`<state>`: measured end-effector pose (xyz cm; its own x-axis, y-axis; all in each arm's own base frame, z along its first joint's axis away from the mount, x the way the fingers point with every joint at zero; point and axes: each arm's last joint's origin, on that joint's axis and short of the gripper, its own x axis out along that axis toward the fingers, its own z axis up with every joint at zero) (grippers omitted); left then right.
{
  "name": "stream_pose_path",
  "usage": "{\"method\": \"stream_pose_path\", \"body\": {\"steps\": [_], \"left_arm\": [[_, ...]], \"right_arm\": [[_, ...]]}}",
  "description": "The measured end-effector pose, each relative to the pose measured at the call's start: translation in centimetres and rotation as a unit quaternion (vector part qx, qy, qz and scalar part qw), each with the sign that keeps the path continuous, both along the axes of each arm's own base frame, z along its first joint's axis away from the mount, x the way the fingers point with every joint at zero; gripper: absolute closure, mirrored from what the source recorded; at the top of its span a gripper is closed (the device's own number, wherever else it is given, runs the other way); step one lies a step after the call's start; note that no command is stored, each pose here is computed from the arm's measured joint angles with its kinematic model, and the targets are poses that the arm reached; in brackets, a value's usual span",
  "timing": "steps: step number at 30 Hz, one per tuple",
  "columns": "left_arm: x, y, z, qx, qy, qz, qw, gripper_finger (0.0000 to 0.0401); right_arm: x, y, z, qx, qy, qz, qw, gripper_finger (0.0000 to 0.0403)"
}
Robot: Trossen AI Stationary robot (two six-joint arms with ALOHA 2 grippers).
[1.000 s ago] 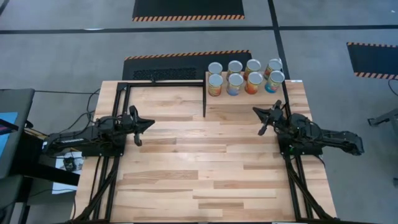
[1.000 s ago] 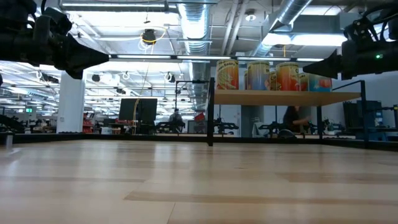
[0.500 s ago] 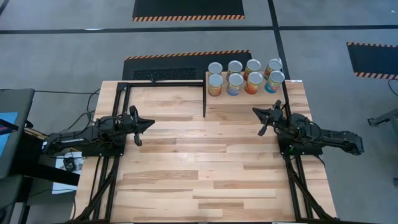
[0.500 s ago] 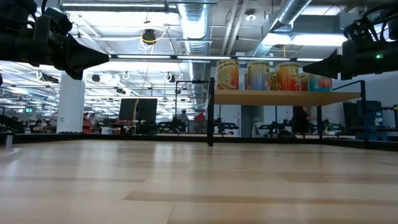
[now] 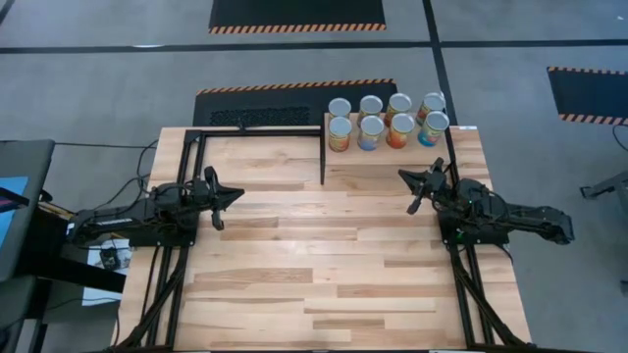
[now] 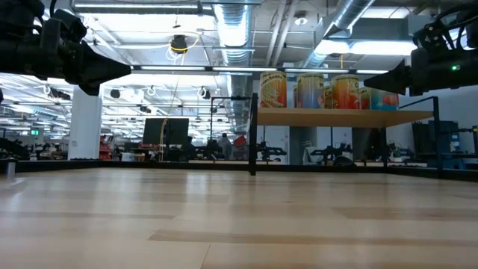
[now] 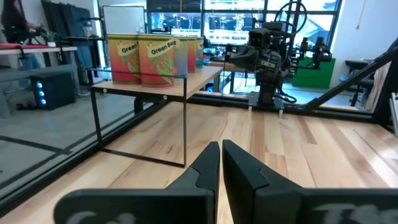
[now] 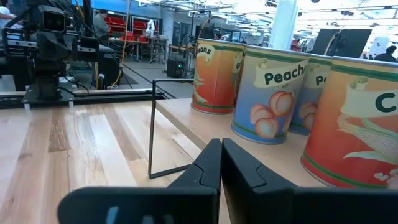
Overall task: Pick and place cans onto a shelf
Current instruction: Return to Home Position
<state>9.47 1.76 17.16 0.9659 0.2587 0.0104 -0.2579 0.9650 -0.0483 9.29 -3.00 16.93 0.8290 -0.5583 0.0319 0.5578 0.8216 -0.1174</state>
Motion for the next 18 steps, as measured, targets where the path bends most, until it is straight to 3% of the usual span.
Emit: {"method": "stream_pose_path", "body": {"steps": [18], "left_arm": [[0.0,0.0,0.0,0.0,0.0,0.0,1.0,0.0392]], "right_arm": [[0.0,0.0,0.0,0.0,0.0,0.0,1.0,0.0372]]}}
